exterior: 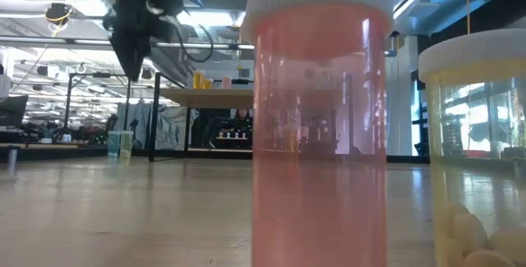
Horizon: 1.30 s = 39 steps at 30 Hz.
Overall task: Pick and place medicine bottles onto shelf by color
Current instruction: Put the top yellow pill bottle on the shelf aligned with the other yellow pill bottle
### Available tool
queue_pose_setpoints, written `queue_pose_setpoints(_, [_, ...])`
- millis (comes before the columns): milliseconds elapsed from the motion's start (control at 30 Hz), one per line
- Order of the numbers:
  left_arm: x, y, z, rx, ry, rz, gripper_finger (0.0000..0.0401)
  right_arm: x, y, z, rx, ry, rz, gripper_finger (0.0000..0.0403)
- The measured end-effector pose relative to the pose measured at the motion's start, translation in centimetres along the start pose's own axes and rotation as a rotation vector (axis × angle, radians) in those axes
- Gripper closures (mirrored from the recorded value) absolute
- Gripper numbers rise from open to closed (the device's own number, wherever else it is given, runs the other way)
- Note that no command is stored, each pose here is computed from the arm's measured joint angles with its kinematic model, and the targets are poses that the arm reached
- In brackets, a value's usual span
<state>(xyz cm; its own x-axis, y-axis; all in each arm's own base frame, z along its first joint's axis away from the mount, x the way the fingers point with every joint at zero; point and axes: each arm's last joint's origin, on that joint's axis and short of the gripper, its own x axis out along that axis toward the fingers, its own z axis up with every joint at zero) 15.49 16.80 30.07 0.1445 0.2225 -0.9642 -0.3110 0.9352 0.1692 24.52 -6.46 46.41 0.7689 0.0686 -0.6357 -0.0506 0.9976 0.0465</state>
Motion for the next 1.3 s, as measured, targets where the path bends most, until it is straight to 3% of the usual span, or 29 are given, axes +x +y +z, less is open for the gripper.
queue_pose_setpoints(533, [5.1,2.8,-2.0,0.003,-0.061,0.098,0.0189,0.0,-0.1,0.3,0.021,-0.03,-0.005,0.021])
queue_pose_setpoints(867, [7.9,2.2,-3.8,0.037,-0.005,0.069,0.0189,0.0,-0.1,0.3,0.021,-0.03,-0.006,0.021])
queue_pose_setpoints(1100, [8.3,2.1,-4.1,0.051,0.005,0.062,0.0189,0.0,-0.1,0.4,0.018,-0.039,-0.008,0.021])
queue_pose_setpoints(1300, [8.3,2.4,-3.9,0.06,0.002,0.118,0.0189,0.0,-0.1,0.6,0.012,-0.06,-0.012,0.021])
